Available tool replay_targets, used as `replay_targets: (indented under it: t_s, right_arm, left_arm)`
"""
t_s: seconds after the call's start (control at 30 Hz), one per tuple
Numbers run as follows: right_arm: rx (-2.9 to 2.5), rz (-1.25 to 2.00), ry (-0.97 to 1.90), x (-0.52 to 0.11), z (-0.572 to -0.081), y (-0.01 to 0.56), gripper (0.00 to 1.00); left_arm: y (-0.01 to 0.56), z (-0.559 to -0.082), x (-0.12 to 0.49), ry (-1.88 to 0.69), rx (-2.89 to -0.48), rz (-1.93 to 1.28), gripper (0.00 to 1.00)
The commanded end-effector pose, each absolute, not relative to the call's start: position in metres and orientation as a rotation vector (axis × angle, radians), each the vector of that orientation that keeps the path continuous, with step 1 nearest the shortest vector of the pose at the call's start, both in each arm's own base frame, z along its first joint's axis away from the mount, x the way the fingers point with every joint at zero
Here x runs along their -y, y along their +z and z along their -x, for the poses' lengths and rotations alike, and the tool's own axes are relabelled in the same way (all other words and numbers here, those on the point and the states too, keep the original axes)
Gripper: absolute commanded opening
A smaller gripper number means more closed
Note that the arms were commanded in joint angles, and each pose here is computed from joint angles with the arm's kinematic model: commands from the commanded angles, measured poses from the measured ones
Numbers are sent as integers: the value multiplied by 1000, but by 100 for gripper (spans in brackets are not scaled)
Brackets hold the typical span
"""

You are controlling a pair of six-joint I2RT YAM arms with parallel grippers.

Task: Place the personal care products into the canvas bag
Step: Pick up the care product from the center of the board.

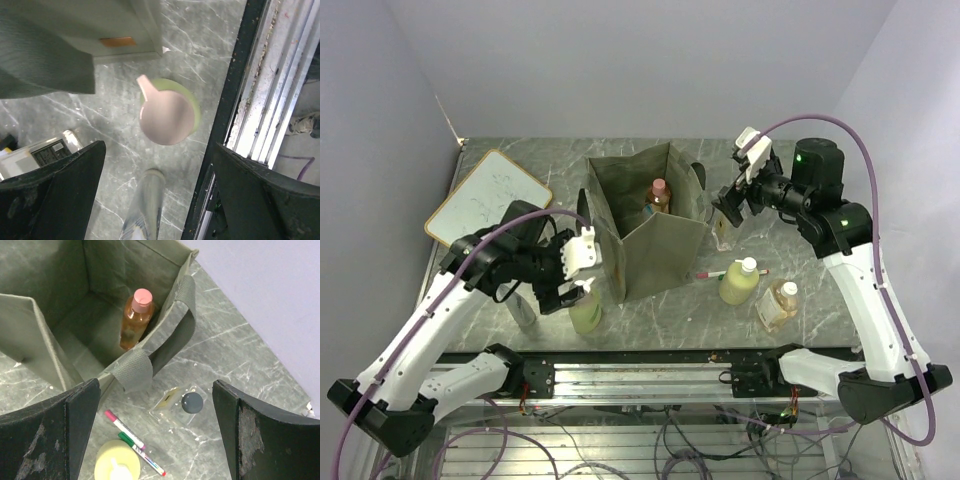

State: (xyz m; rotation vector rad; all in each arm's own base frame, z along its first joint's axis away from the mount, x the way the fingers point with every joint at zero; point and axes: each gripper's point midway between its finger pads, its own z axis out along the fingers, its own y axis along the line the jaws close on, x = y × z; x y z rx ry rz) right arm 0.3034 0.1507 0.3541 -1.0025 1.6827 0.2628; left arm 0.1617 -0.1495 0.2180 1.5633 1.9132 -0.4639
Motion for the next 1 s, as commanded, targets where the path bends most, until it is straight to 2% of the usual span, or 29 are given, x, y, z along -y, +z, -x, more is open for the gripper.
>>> replay_targets:
  t_s: [0.0, 0.6, 0.97]
  right_arm:
    - [-1697, 989, 263, -146, -309, 351, 94]
    - [-1730, 976, 252, -142, -320, 341, 94]
    - [-1726, 984, 249, -143, -323, 341, 94]
  left_arm:
    - [207, -150, 149, -455, -1895, -1645, 100]
    - [175, -173, 178, -419, -1912, -1595, 100]
    - [173, -185, 166, -288, -1918, -1582, 77]
